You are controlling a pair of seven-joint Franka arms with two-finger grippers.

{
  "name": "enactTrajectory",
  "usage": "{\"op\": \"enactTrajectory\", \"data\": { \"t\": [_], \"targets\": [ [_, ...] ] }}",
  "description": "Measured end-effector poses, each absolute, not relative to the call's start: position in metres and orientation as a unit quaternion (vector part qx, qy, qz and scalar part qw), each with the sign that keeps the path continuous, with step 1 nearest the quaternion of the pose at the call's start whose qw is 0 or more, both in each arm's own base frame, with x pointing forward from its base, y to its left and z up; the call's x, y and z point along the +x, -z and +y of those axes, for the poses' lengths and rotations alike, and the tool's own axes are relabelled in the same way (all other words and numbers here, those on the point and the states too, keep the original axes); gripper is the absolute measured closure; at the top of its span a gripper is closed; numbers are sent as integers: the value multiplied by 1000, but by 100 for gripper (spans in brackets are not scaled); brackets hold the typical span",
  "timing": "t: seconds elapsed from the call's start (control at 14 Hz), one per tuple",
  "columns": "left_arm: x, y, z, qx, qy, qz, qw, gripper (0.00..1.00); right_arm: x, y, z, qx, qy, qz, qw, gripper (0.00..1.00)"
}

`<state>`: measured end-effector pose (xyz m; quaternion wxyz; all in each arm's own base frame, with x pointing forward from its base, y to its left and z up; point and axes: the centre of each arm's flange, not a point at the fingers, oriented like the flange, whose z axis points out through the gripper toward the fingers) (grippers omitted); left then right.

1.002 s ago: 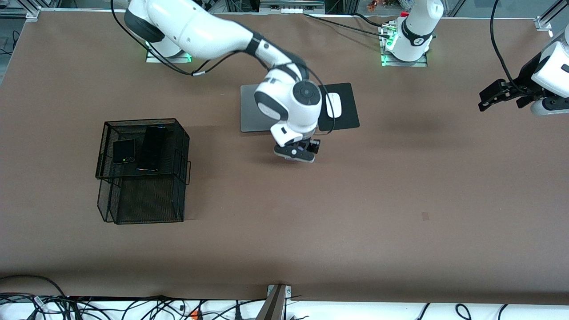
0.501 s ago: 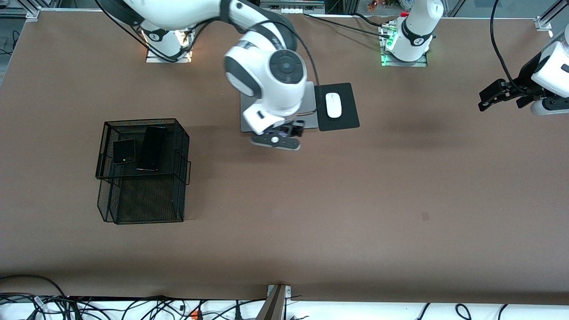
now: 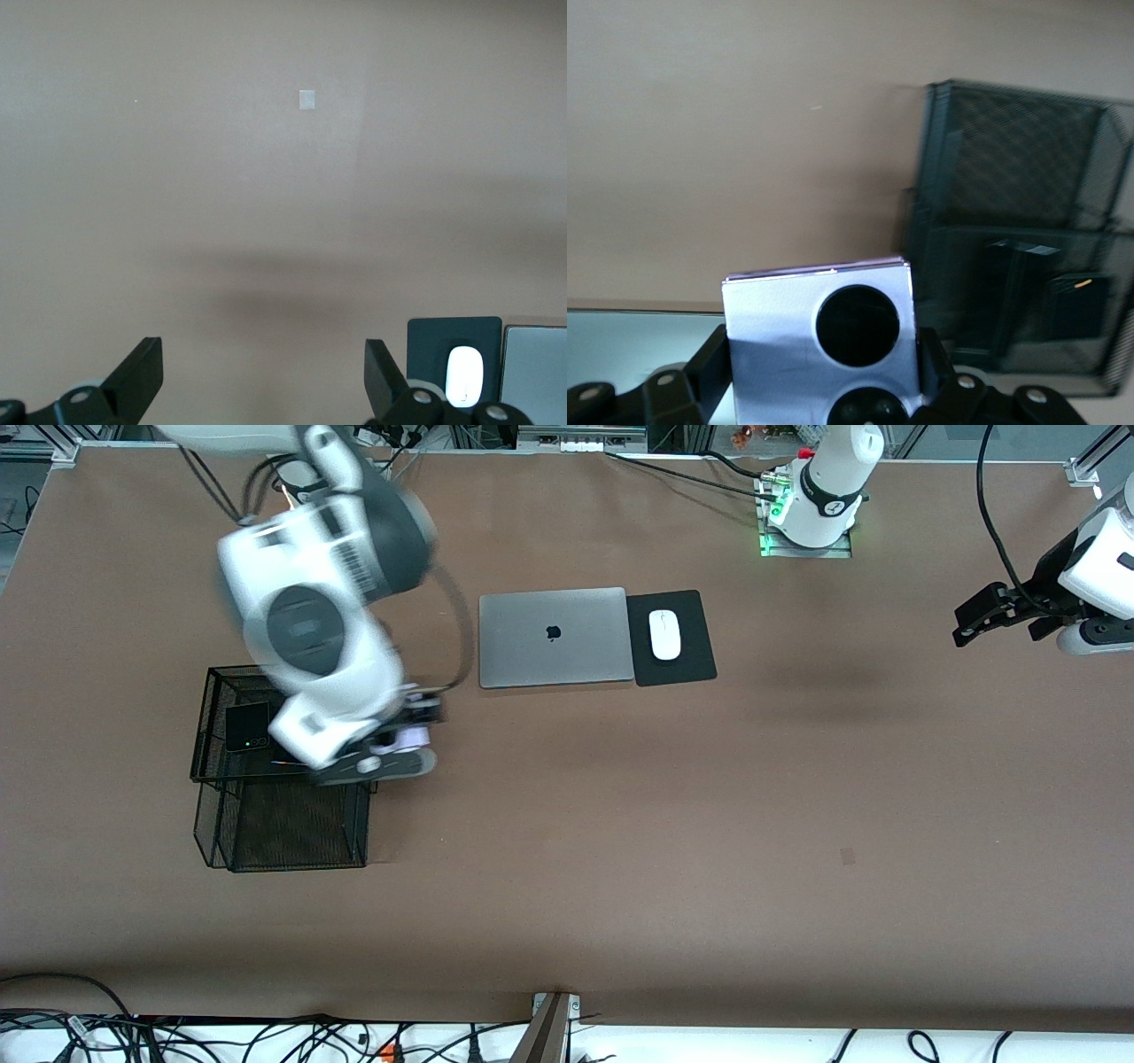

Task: Place phones with both arms
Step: 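Carry the white flip phone to the mesh basket with the right gripper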

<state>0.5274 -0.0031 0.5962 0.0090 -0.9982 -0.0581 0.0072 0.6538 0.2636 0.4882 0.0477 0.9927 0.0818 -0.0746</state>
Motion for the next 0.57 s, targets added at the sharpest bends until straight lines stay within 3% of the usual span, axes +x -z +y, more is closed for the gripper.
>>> {"op": "enactTrajectory", "data": {
  "t": [0.29,0.57],
  "targets": [
    [527,-596,-3,-998,-7,-58,9,0,694,-482,130,989,81,118,24,14],
    [527,-596,-3,-998,-8,-58,9,0,728,-431,81,995,49,90,9,14]
  ]
}}
